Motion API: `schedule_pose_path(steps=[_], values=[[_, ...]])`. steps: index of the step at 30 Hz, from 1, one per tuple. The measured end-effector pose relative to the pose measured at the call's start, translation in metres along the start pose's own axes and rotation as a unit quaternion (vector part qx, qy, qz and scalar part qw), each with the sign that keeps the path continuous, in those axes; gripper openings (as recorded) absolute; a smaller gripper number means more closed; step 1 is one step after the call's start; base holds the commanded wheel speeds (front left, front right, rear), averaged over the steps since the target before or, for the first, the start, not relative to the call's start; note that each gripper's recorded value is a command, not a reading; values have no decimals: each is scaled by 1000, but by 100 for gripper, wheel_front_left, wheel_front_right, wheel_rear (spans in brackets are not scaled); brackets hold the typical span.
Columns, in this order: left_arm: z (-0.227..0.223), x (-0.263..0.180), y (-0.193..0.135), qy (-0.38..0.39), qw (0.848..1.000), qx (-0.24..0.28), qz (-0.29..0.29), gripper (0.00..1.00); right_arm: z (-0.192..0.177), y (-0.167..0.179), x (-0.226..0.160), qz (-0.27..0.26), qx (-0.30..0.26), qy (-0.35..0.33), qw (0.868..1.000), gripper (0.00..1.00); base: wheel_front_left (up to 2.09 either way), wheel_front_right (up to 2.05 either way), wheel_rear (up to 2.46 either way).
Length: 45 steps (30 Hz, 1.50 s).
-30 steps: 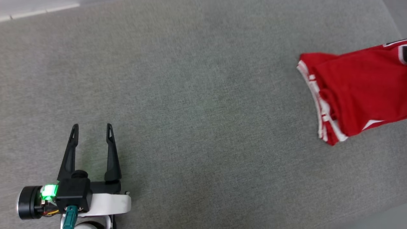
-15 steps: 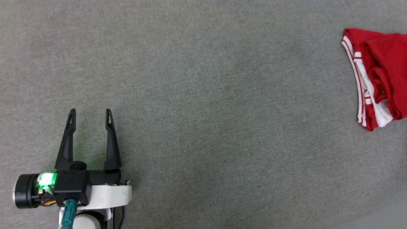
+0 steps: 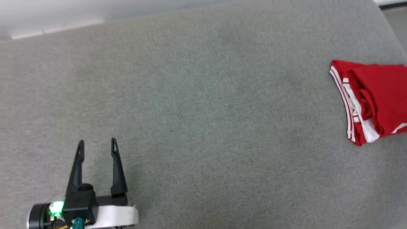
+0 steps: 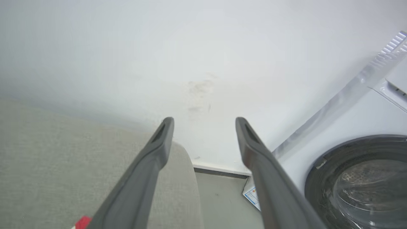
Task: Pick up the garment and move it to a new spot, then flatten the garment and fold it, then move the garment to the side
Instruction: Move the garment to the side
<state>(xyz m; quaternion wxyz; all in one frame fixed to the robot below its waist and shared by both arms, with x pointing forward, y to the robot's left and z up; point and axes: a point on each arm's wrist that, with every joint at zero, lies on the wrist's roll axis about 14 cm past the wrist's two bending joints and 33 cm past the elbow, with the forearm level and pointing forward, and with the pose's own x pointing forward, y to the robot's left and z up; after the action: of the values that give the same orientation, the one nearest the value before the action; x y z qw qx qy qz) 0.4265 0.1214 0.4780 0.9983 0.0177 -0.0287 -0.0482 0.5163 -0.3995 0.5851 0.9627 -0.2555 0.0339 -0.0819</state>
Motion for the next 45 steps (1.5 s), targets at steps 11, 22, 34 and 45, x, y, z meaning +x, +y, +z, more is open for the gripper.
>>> schedule_pose_path(steps=[11, 22, 34, 45], values=[[23, -39, 21, -9, 999, 4, 40, 100, 101, 101, -39, 56, 119, -186, 974, 100, 0, 0, 0], [34, -75, 40, -15, 997, 11, 71, 100, 108, 181, -108, 112, 238, -200, 944, 100, 0, 0, 0], [41, -107, 52, -22, 996, 11, 91, 100, 65, 202, -175, 118, 284, -143, 941, 100, 0, 0, 0], [48, -118, 50, -32, 996, 0, 83, 100, 45, 188, -205, 92, 300, -124, 941, 100, 0, 0, 0]])
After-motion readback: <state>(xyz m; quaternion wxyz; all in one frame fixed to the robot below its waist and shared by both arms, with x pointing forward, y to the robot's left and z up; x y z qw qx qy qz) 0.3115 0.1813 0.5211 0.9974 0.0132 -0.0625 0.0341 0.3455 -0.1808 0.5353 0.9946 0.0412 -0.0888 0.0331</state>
